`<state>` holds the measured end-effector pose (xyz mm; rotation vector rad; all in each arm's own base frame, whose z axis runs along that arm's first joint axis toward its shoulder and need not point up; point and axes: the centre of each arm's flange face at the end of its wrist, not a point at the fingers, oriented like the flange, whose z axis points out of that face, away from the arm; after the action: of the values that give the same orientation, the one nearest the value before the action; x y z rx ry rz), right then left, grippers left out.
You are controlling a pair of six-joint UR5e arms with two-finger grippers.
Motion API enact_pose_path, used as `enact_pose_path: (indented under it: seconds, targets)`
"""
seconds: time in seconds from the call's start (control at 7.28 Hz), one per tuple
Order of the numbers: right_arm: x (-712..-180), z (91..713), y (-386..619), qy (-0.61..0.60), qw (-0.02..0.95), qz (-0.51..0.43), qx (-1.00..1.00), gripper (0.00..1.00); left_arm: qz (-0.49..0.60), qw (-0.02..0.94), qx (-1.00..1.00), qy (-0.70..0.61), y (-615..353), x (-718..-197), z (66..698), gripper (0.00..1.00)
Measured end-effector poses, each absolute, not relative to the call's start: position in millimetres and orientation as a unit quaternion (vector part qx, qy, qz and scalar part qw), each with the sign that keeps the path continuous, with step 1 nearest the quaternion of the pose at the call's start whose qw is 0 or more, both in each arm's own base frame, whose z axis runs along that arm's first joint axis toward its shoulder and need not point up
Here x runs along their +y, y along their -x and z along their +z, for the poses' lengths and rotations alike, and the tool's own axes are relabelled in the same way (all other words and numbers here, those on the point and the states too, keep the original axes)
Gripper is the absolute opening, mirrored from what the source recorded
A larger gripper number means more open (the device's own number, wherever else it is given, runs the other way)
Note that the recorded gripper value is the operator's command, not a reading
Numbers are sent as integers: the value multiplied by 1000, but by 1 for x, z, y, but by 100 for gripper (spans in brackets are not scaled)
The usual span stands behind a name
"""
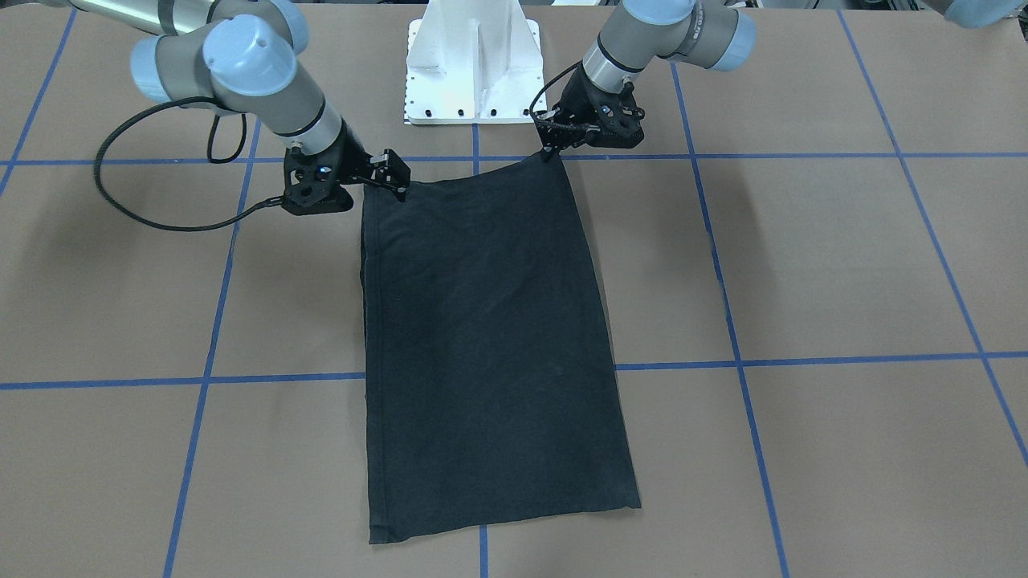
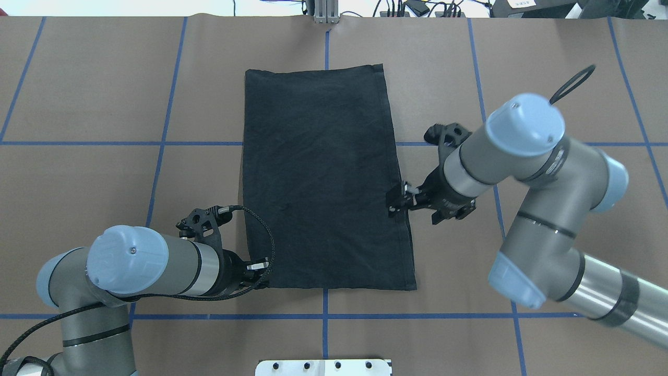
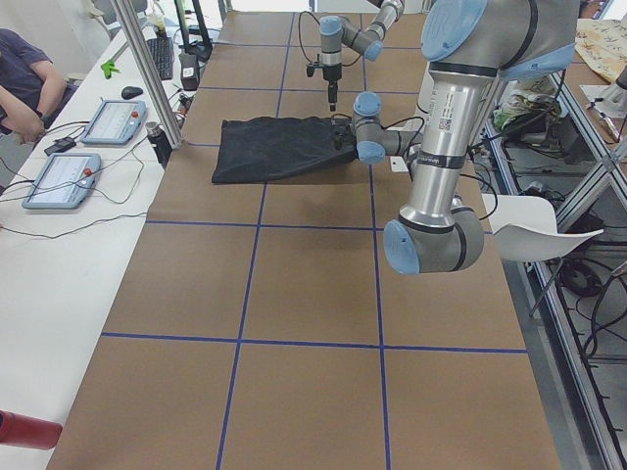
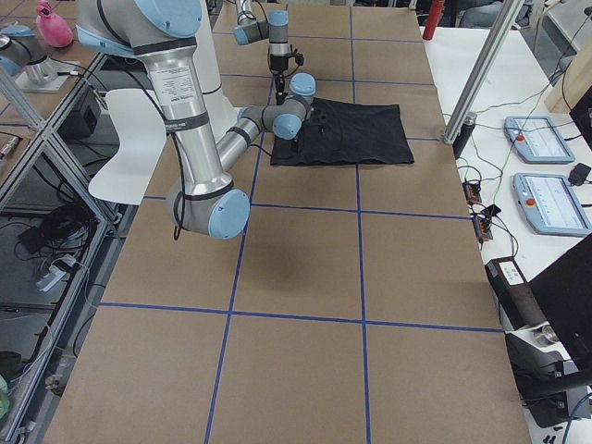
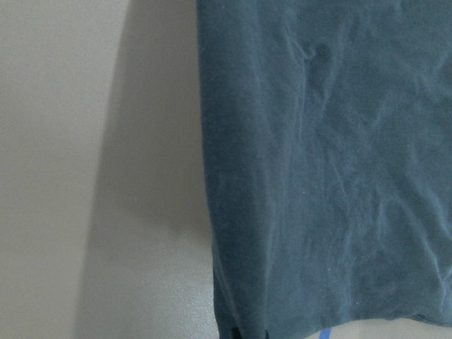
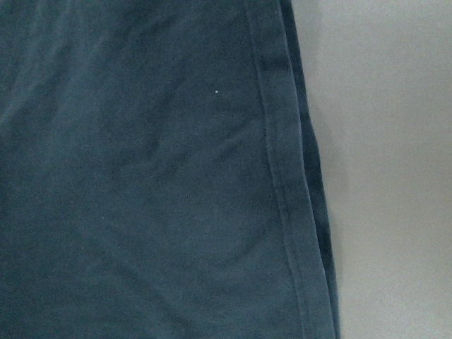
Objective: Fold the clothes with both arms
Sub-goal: 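Grasp both near corners of the shirt with both grippers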
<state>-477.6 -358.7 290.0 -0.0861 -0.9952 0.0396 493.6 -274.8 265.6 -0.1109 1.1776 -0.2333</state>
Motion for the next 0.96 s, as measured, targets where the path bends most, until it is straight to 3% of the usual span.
enact_pose_path:
  seconds: [0.96]
  targets:
    - [-322,323,502,43,894,5,-446,100,-106,820,559,53,-496,-274,257,0]
